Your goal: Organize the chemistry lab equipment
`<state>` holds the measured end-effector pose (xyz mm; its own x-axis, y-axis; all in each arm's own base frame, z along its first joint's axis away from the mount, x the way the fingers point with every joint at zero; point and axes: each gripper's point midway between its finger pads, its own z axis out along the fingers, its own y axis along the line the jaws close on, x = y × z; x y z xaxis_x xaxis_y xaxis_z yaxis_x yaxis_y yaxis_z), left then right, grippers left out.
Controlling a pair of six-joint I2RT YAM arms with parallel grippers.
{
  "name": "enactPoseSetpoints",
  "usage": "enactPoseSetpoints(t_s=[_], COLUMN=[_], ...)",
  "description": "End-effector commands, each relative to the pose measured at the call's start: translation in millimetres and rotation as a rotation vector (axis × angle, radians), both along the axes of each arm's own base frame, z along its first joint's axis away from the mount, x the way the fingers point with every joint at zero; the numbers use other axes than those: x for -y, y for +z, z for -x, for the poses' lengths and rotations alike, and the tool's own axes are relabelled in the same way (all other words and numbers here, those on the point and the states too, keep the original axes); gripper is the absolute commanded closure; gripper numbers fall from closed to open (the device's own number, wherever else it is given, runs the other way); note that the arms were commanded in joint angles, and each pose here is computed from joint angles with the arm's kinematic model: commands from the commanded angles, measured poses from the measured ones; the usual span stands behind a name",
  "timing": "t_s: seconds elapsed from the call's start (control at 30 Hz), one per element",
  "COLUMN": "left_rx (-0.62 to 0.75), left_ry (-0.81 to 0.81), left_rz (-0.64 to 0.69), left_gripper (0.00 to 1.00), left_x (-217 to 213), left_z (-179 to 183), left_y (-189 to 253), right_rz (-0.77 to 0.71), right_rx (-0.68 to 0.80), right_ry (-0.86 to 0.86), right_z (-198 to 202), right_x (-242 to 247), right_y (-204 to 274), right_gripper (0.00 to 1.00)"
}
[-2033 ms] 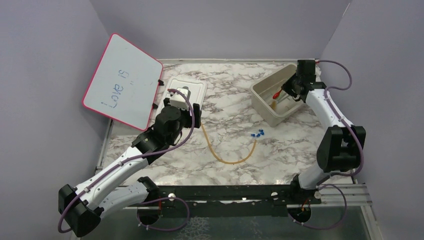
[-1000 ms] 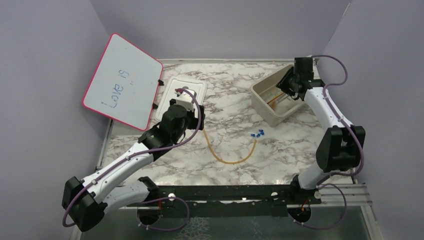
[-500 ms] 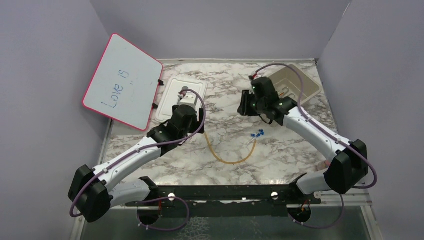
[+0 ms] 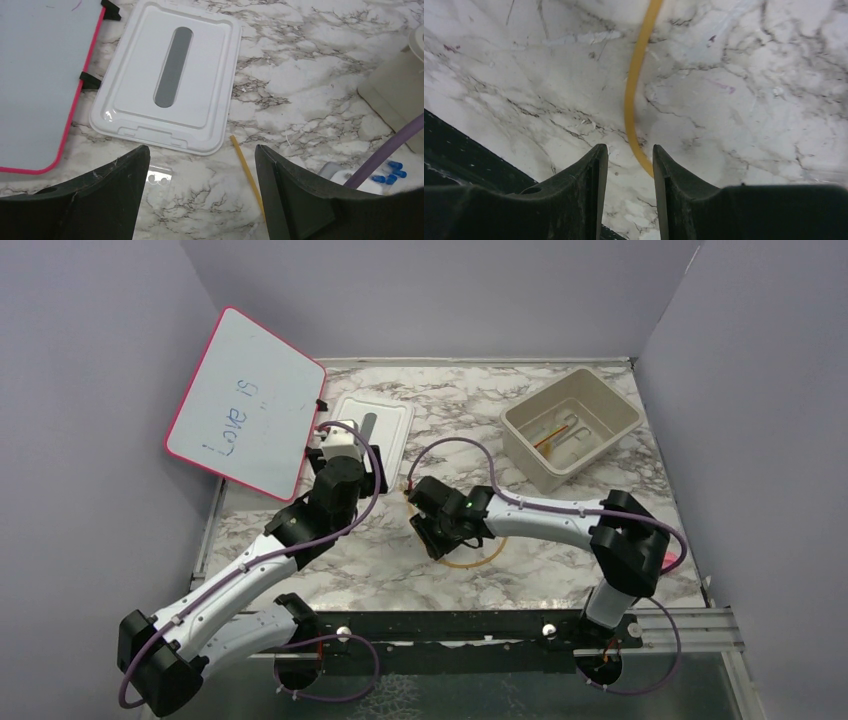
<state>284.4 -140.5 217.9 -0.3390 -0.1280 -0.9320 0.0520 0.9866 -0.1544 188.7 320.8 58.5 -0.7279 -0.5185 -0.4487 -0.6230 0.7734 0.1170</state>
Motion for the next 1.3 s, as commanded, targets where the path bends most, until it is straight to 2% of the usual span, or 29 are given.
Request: enactPoseSetpoints(t_s=[0.0,0.2,0.53,0.77,1.13,1.27], left_rx=[0.056,0.064,0.059,0.059,0.052,0.052], left_ry=[0.103,0.113,0.116,0.114,0.104,0.105], left_rz=[-0.039,-0.033,-0.032,-0.026,-0.027,-0.028], left_gripper=[0.20,0.20,0.20,0.19,0.19,0.19], left_x=[-23,-26,-27,-27,-25,-26], left_z=[-4,-4,-6,-6,-7,-7], left_y=[14,14,14,14,12,12], right_rz=[0.077,0.174,0.204,0.270,0.260,0.241], right_rx=[-0.002,-0.012,-0.023,0.027,0.047,0.013], right_ry=[0.065,0.101,0.122,0.086,0.073,0.087], right_z=[15,29,33,22,18,23], right_x=[-5,0,5,15,12,8], right_y=[-11,-33,-49,-53,-51,-56], right_gripper=[0.57,0.59,0.72,0.71,0.66,0.66])
